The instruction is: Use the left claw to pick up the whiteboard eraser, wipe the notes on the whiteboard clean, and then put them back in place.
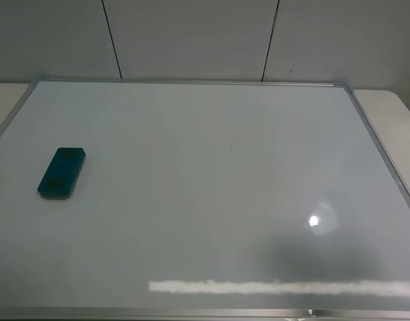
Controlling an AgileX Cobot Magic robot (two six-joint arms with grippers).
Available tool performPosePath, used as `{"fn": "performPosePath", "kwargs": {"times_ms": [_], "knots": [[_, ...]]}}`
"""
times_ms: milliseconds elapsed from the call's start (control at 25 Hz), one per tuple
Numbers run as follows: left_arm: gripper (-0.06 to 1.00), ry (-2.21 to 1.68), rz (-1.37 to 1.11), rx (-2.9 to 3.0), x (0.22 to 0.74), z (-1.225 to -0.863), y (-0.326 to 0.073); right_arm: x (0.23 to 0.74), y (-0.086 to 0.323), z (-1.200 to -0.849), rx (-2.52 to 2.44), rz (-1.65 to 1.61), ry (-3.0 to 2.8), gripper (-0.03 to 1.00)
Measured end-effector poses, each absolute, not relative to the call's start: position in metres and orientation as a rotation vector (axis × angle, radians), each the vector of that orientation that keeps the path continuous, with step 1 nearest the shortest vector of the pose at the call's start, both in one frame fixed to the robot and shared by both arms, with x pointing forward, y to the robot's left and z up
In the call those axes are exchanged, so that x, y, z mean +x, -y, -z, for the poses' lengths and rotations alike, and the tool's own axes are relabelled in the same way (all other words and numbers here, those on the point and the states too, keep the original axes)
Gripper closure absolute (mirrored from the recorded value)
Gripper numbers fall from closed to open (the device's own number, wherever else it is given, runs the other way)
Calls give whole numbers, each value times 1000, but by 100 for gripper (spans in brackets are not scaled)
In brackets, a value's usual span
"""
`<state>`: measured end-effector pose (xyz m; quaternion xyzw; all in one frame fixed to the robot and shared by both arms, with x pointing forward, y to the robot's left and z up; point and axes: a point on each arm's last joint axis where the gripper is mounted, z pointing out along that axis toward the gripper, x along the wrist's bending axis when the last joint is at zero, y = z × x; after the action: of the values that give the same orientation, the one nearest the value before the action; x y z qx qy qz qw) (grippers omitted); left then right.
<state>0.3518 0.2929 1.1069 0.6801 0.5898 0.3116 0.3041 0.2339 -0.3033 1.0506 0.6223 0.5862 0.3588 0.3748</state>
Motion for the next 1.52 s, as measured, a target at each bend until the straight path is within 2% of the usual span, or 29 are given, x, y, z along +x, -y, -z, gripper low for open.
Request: {"fn": "performPosePath", "kwargs": {"times_ms": [200,480,840,1120,1520], "knots": [[-5,-1431,-968,1598,285,-1126,-300,234,303,-1051,1593,-918,-1501,-2],[-5,-1400,-1022,1538,235,-1119,-307,234,303,-1051,1593,-918,-1501,-2],[-5,-1479,-982,1604,231,-1109,-308,234,303,-1051,1593,-918,-1501,-2],[-5,-1569,-976,1540,231,-1074,-303,234,303,-1051,1593,-918,-1501,-2],[-5,-1577,-985,1518,232,-1055,-302,234,303,-1051,1593,-918,-1501,-2]]}}
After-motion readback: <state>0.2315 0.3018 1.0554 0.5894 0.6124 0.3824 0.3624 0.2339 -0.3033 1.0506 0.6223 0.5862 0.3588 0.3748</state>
